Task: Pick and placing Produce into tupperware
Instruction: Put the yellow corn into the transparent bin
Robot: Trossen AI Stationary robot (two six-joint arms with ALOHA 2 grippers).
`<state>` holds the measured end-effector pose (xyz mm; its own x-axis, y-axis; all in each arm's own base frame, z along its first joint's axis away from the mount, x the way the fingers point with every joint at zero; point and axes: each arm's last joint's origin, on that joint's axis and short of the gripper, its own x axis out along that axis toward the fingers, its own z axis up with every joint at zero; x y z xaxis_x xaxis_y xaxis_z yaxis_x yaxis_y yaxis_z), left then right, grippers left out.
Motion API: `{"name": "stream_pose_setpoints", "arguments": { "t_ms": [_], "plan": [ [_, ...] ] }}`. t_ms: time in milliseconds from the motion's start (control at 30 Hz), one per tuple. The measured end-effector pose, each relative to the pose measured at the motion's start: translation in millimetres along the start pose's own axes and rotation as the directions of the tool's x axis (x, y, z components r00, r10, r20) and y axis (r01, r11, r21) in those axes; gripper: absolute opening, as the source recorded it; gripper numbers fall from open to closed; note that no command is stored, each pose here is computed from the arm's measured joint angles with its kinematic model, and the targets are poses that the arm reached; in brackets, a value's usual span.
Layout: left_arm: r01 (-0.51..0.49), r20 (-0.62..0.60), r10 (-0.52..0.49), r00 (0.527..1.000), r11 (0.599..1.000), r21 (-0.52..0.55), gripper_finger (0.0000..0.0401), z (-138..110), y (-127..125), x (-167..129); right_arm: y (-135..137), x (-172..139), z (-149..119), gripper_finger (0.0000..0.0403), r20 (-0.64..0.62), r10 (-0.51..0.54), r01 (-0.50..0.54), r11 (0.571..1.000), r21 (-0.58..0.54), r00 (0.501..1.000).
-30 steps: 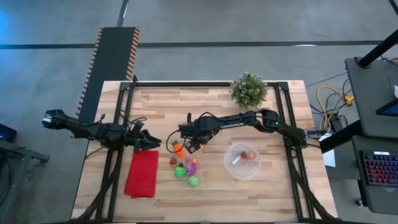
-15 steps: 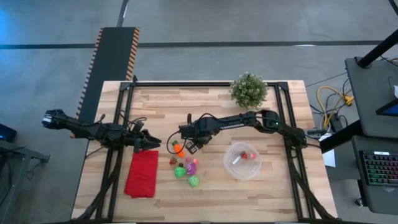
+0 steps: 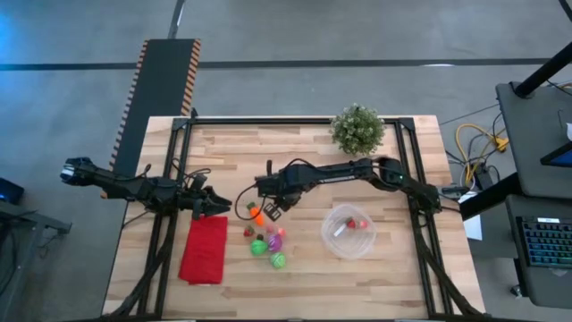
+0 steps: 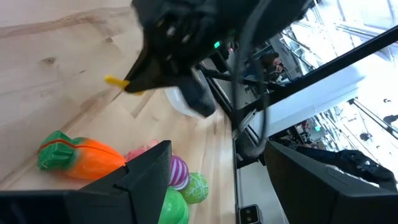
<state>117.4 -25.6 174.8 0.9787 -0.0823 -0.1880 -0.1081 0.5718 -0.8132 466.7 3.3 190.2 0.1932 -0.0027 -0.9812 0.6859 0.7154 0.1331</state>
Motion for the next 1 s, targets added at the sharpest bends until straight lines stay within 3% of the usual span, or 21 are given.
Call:
{"name": "stream_pose_setpoints", "arguments": {
  "t_ms": [333,633,833,1000],
  "plan": [
    [0.001,0.001,-0.001,1.0,1.0,0.02,0.0244,0.1,-0.1,0.0,-13.7,-69.2,-11.0,0.0051,0.039,-0.03,0.029,0.999,0.04,0.999],
    [0.003,0.002,-0.003,1.0,1.0,0.02,0.0244,0.2,-0.3,-0.1,-21.2,-124.0,-47.7,0.0066,0.006,-0.055,0.054,0.993,0.104,0.998],
    [0.002,0.001,-0.002,1.0,1.0,0.028,0.0244,0.1,-0.2,0.0,-21.0,-140.8,-78.4,0.0065,-0.041,-0.094,0.099,0.984,0.149,0.995],
    [0.0,0.0,0.0,1.0,0.999,0.043,0.0244,0.0,0.0,0.0,-19.4,-132.4,-89.4,0.0059,-0.065,-0.115,0.125,0.977,0.17,0.991]
  ]
}}
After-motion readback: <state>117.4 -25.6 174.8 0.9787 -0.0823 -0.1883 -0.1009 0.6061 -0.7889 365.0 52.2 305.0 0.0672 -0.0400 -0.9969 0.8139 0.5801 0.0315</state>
